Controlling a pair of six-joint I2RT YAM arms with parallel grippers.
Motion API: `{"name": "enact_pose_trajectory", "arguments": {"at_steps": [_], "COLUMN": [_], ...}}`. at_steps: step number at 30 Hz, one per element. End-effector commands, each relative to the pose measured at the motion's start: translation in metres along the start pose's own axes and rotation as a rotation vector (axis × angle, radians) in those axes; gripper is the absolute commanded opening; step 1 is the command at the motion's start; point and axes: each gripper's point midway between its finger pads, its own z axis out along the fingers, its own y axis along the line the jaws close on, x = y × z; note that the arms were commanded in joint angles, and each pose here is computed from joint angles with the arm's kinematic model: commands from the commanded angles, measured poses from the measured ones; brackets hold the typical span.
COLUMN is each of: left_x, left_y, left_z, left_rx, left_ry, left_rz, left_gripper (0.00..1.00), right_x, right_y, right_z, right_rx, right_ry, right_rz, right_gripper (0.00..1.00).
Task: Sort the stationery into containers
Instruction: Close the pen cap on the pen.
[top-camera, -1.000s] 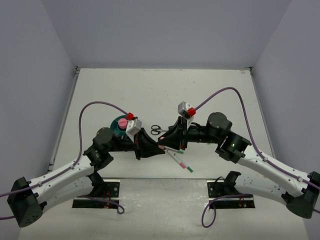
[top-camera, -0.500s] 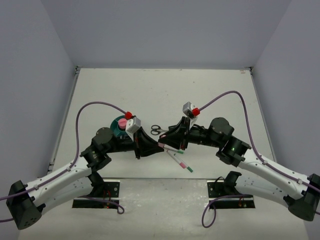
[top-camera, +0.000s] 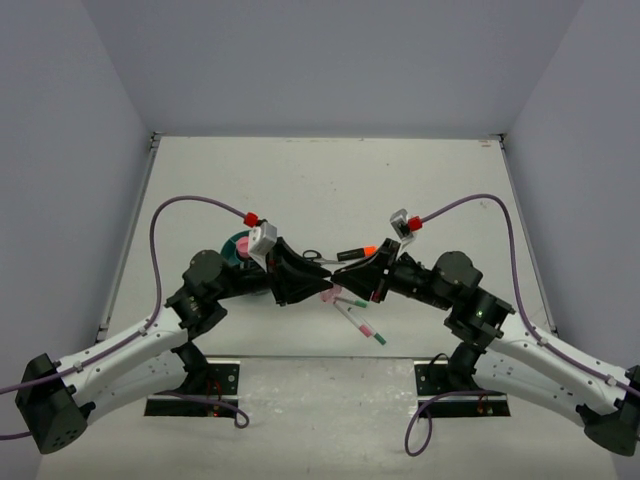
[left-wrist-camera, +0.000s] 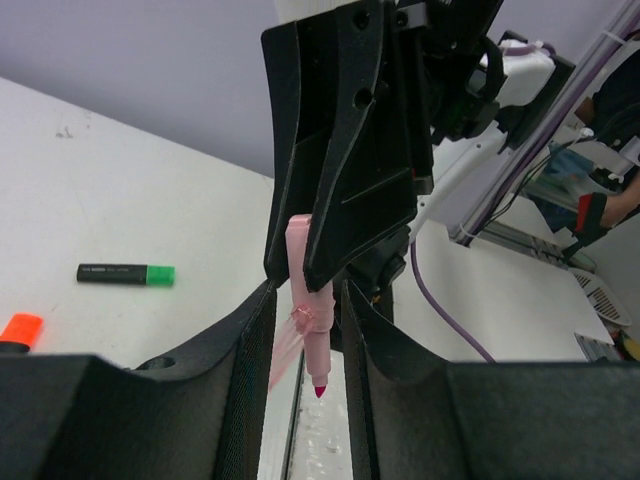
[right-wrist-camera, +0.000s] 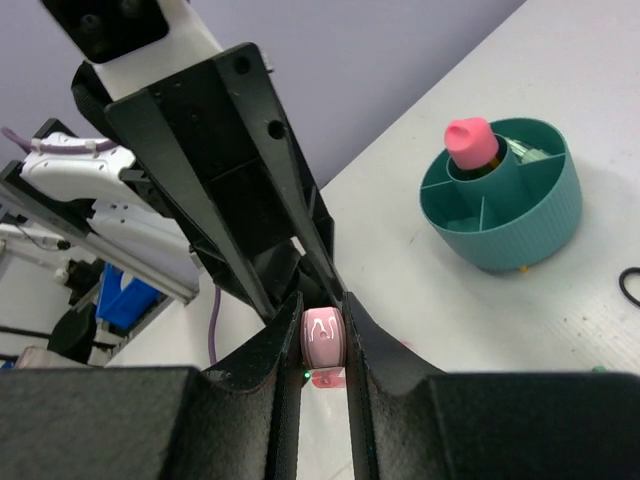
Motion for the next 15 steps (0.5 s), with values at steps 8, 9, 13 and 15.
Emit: {"name": "enact_pose_trajectory", "arguments": {"at_steps": [8, 9, 13, 15], "left_x": [-0.039, -0.037, -0.033, -0.032], "left_y": [-0.008, -0.001, 0.011, 0.003], "left_z": [0.003, 0.001, -0.004, -0.004], "left_rx": [0.006, -0.029, -0.09, -0.039], "left_ry": [-0.119, -0.122, -0.147, -0.157], "left_rz": [0.089, 0.087, 0.075, 0.103], "left_gripper": [0.72, 0.86, 0.99, 1.0], "right_x": [-0.021, -0.025, -0.037, -0.04], "right_y": [-0.02, -0.019, -0.008, 0.015], "right_z": [-0.012, -0.015, -0.02, -0.02], "right_rx": [0.132, 0.135, 0.133, 0.045], "right_ry": [-0.113, -0.128, -0.112, -0.048], "right_rz": [0.034, 0.027, -0.037, -0.116], "right_gripper": [0.0, 0.0, 0.0, 0.0]}}
